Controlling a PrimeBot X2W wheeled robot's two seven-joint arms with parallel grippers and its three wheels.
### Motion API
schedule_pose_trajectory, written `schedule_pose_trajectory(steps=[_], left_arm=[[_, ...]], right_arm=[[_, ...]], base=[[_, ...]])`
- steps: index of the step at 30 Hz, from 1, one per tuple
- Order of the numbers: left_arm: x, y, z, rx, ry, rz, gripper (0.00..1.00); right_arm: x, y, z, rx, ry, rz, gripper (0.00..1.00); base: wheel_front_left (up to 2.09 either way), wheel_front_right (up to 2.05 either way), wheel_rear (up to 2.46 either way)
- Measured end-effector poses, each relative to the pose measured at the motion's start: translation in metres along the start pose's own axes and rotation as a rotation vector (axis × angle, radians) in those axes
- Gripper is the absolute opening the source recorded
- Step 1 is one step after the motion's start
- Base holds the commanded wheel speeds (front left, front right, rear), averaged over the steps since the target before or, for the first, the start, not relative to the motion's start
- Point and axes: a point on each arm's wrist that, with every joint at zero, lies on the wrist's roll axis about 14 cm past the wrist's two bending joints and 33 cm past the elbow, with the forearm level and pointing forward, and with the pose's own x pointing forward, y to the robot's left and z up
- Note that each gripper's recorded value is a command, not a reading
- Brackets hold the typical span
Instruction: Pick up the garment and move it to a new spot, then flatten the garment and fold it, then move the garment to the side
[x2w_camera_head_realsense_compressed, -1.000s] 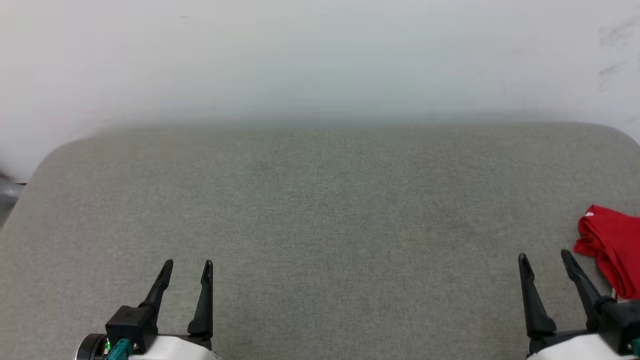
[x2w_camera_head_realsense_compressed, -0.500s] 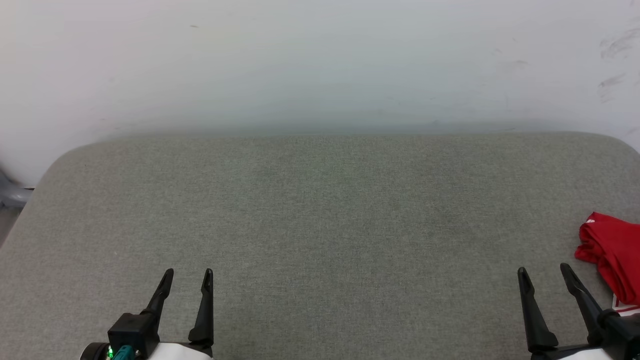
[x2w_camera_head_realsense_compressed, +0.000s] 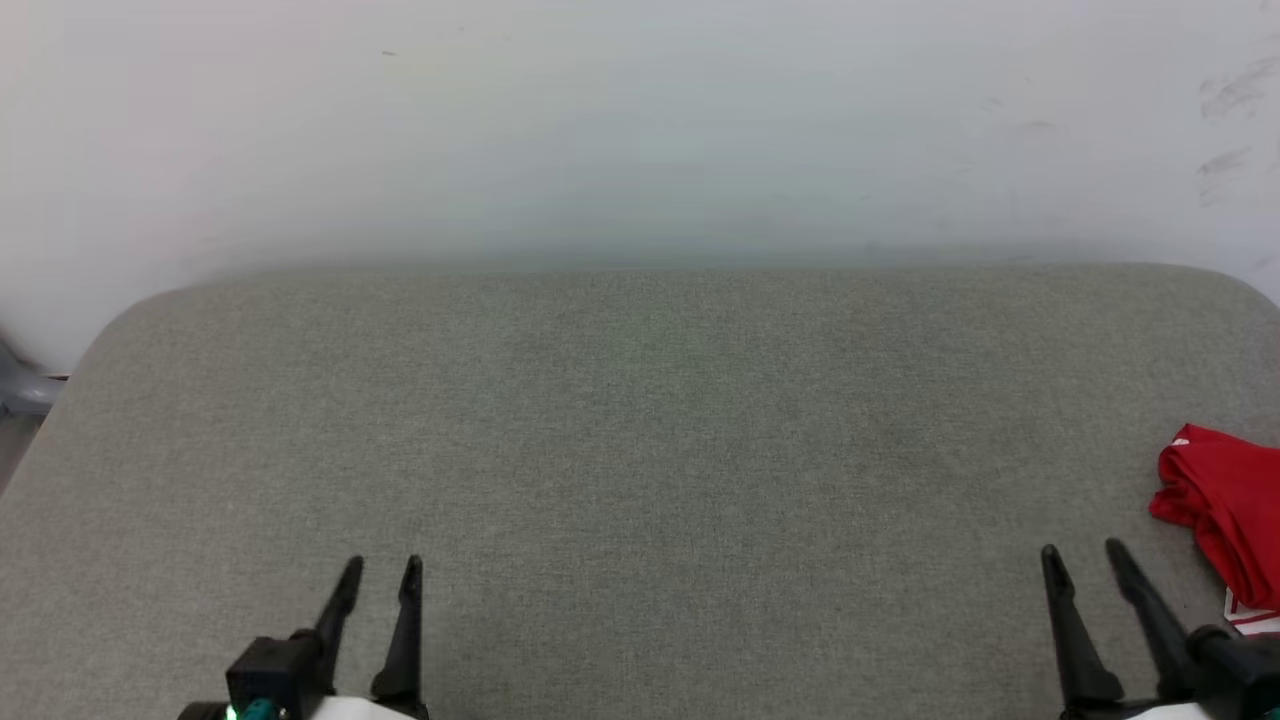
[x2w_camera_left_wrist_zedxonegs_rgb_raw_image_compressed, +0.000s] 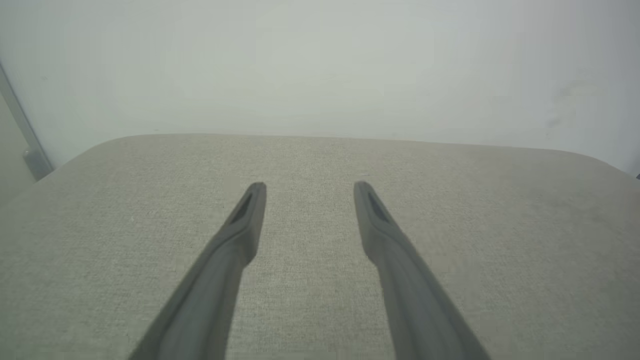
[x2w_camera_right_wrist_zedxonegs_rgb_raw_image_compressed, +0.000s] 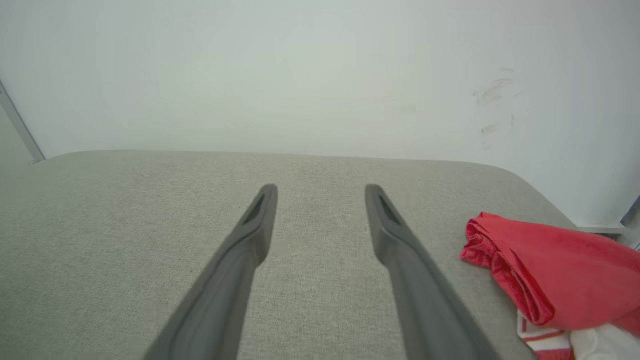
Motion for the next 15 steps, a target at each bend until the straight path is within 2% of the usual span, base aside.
schedule_pose_trajectory(steps=[5,15], left_arm=[[-0.010,0.001,-0.023,-0.026,0.078,0.017,0.00],[-0.007,0.011,-0.027,-0.210,0.106,0.077,0.00]], right_arm=[[-0.003,0.000,-0.016,0.017,0.049,-0.003,0.00],[0.001,0.001,-0.024,0.235,0.063,-0.011,0.00]], base=[[0.00,0.00,0.00],[0.00,0.00,0.00]])
